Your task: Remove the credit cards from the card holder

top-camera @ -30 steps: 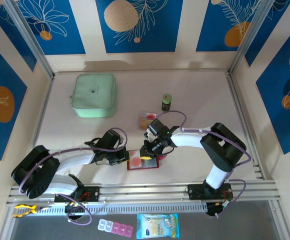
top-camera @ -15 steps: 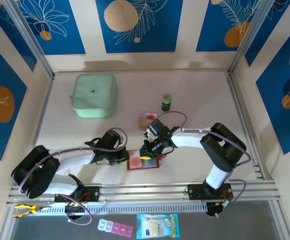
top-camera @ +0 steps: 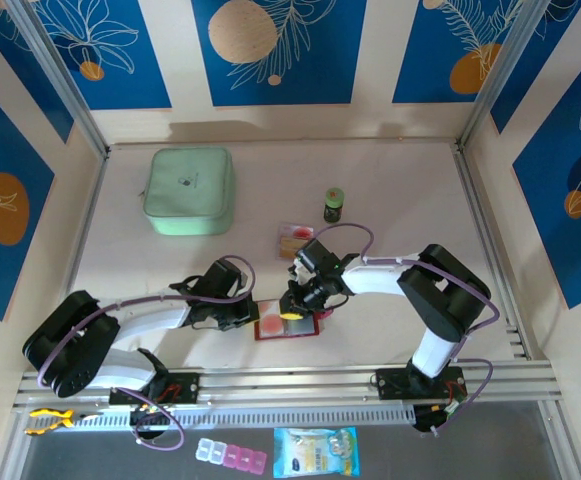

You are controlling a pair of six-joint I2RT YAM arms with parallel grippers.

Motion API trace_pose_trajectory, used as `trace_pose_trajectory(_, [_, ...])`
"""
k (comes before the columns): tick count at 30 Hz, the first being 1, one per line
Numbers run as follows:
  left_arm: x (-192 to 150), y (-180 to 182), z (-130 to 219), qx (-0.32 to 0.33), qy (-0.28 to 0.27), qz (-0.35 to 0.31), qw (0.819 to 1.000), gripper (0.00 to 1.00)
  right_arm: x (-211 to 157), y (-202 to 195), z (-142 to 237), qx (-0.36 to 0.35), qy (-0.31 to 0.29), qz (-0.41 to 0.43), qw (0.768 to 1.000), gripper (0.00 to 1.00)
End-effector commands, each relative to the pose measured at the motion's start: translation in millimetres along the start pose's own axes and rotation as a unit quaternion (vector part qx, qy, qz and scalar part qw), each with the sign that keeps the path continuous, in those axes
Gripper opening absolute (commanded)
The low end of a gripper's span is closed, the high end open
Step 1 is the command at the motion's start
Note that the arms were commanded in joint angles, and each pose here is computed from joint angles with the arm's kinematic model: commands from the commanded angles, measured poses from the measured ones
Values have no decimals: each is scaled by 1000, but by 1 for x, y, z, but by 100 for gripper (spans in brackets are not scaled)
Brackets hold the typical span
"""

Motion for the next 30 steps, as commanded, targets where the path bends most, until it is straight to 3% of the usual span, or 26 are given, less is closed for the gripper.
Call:
trace_pose_trajectory(1, [-4,10,-1,27,16,6,999,7,-3,-2,0,-12,9,-7,1000,15])
trace_pose_trajectory(9, [-2,8,-1,27,16,4,1000,6,-4,-4,2,-29,4,-6,1000,15])
trace_pose_trajectory(30, [-3,9,-3,26,18,4,999,7,-5,8,-8,6,33,7,999,15])
Point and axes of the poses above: each hand's point on the last joint's axis, 136 mm out from that joint toward the fingers, its own z axis back along the fingers, its own y axis along the line the jaws close on, x = y × z, the point moved 6 cm from there along z, back along the fingers, and after that the axes turned 7 degrees about -z, right-handed, at the moved point
